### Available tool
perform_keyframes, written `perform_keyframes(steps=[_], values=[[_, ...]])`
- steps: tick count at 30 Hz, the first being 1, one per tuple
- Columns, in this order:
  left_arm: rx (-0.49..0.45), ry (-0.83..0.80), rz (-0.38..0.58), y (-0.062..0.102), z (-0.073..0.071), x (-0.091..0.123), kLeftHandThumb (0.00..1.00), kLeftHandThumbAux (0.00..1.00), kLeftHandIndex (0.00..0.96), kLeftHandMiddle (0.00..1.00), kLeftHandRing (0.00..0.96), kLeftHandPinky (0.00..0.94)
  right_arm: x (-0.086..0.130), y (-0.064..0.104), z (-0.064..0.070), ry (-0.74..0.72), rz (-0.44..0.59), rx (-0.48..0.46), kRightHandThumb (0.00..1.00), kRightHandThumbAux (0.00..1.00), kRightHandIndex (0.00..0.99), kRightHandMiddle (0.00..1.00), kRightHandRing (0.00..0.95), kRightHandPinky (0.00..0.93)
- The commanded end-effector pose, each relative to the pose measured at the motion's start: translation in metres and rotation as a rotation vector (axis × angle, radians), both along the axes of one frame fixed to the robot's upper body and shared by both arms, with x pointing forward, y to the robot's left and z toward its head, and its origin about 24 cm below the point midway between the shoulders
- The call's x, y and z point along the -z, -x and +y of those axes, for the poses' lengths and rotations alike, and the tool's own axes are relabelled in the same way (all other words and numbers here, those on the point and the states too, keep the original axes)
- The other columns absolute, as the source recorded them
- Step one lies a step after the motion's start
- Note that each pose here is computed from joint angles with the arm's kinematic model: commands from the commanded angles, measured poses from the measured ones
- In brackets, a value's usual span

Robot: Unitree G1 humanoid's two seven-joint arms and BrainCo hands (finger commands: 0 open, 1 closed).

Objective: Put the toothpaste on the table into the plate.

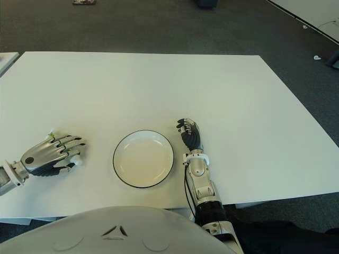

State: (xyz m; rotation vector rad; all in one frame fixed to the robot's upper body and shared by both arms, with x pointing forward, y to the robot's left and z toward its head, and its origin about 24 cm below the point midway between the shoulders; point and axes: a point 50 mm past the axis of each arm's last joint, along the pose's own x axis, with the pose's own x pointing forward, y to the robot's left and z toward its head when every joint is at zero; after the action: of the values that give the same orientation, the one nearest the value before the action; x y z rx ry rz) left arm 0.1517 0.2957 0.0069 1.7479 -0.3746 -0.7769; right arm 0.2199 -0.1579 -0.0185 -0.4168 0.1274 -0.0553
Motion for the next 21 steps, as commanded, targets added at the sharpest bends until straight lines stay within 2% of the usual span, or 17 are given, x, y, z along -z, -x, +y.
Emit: perform_keyframes(steps=[1, 4, 14, 21], values=[[0.018, -0.030, 0.032, 0.0055, -0.0010, 0.0105, 0.691, 0.687, 0.441, 0.707, 0.688, 0.670, 0.0076, 0.0047, -0.0052, 0.013, 0.044, 0.018, 0.828, 0.698, 0.369, 0.490, 0.489, 0.470], [0.024, -0.027, 0.019, 0.0044, -0.0002, 0.0097, 0.703, 0.697, 0.441, 0.735, 0.717, 0.700, 0.0076, 0.0048, -0.0056, 0.016, 0.042, 0.018, 0.828, 0.698, 0.369, 0.490, 0.489, 0.470], [0.023, -0.039, -0.002, 0.0008, 0.0039, 0.0073, 0.709, 0.704, 0.443, 0.762, 0.741, 0.713, 0.0080, 0.0052, -0.0060, 0.020, 0.036, 0.021, 0.829, 0.698, 0.371, 0.488, 0.490, 0.466], [-0.003, -0.027, 0.028, -0.0021, 0.0005, 0.0032, 0.709, 0.705, 0.443, 0.770, 0.749, 0.727, 0.0082, 0.0054, -0.0060, 0.008, 0.037, 0.021, 0.828, 0.698, 0.368, 0.491, 0.491, 0.456]])
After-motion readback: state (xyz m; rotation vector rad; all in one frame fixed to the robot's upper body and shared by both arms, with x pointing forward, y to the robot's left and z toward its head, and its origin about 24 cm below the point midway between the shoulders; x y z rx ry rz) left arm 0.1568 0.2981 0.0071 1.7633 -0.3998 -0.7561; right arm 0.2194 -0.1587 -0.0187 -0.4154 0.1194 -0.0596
